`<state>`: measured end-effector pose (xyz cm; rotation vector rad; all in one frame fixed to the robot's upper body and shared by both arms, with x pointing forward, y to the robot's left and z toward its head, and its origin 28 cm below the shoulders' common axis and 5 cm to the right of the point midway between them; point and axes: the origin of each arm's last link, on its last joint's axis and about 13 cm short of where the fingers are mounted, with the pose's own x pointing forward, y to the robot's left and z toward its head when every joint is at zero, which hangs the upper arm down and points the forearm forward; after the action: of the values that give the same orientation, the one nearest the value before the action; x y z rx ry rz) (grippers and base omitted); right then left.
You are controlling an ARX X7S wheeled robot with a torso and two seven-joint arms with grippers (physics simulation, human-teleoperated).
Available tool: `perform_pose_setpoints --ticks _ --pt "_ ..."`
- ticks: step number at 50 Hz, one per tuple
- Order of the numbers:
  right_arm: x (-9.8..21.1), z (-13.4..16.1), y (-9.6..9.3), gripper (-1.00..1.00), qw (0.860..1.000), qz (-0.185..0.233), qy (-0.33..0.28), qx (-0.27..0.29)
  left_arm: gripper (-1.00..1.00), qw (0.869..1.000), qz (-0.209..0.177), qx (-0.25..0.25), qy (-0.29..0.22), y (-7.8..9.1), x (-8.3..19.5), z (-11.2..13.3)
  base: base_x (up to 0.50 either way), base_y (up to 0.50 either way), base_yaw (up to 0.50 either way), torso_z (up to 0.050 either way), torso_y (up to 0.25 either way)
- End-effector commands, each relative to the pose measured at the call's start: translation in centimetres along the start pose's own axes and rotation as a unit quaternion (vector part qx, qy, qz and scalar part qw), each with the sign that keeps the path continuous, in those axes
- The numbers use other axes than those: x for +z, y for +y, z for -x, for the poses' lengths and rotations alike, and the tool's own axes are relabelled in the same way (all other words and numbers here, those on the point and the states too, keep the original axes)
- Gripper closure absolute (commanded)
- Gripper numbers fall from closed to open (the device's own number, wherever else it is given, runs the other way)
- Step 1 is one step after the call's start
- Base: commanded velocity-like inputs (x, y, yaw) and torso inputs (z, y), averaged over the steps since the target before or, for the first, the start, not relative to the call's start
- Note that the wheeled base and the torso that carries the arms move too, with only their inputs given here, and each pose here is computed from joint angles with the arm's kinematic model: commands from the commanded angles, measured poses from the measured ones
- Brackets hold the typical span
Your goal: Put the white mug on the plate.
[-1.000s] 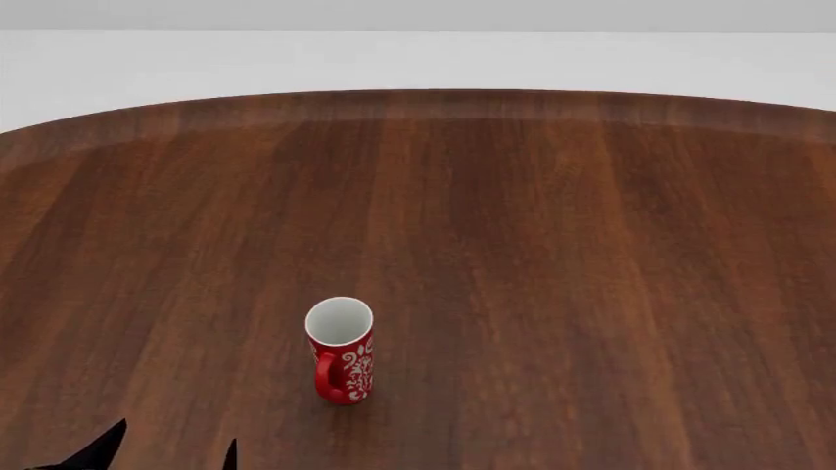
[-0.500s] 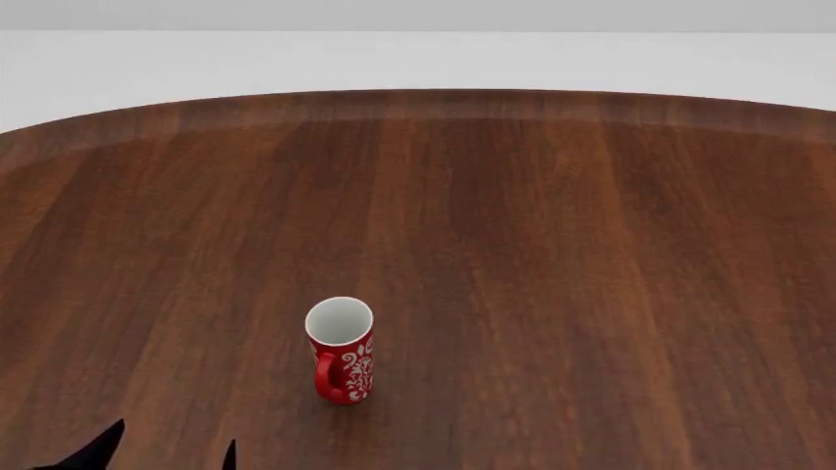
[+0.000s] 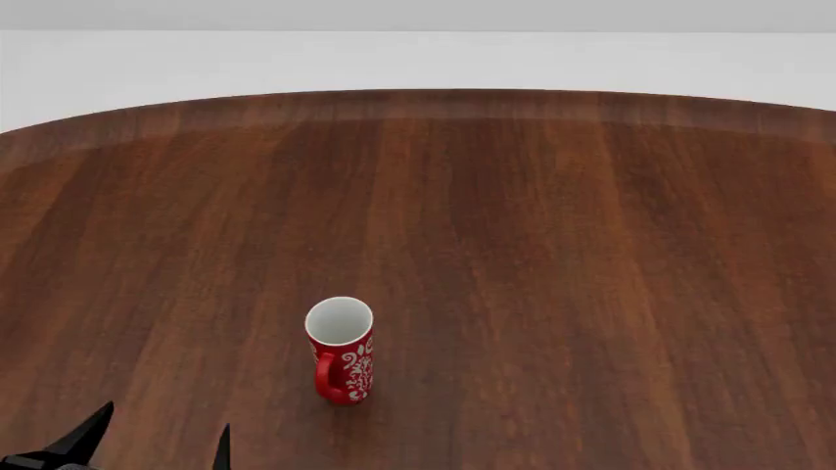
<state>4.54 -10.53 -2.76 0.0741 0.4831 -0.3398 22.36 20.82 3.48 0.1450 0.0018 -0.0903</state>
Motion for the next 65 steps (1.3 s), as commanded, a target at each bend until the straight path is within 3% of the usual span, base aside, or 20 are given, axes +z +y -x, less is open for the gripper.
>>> perform_pose_setpoints --ticks 1,21,31,65 --pt "0.2 0.1 0.0 -1.00 1.000 0.006 0.004 -0.006 -1.00 1.000 0.000 -0.001 -0.014 0.1 1.0 0.3 0.00 0.00 0.00 0.000 0.000" --pt "3.8 1.4 0.2 -1.00 0.997 0.022 -0.065 -0.035 -1.00 1.000 0.004 -0.004 -0.024 0.3 1.3 0.1 0.00 0.00 0.00 0.000 0.000" --pt "3.7 2.2 -0.1 -1.00 0.996 0.023 -0.072 -0.052 -1.00 0.999 0.001 0.001 -0.037 0.8 1.9 -0.1 0.00 0.00 0.00 0.000 0.000" --pt "7.0 3.2 1.1 -1.00 0.992 0.046 -0.119 -0.017 -1.00 0.999 0.007 0.002 -0.054 0.9 2.5 0.7 0.00 0.00 0.00 0.000 0.000"
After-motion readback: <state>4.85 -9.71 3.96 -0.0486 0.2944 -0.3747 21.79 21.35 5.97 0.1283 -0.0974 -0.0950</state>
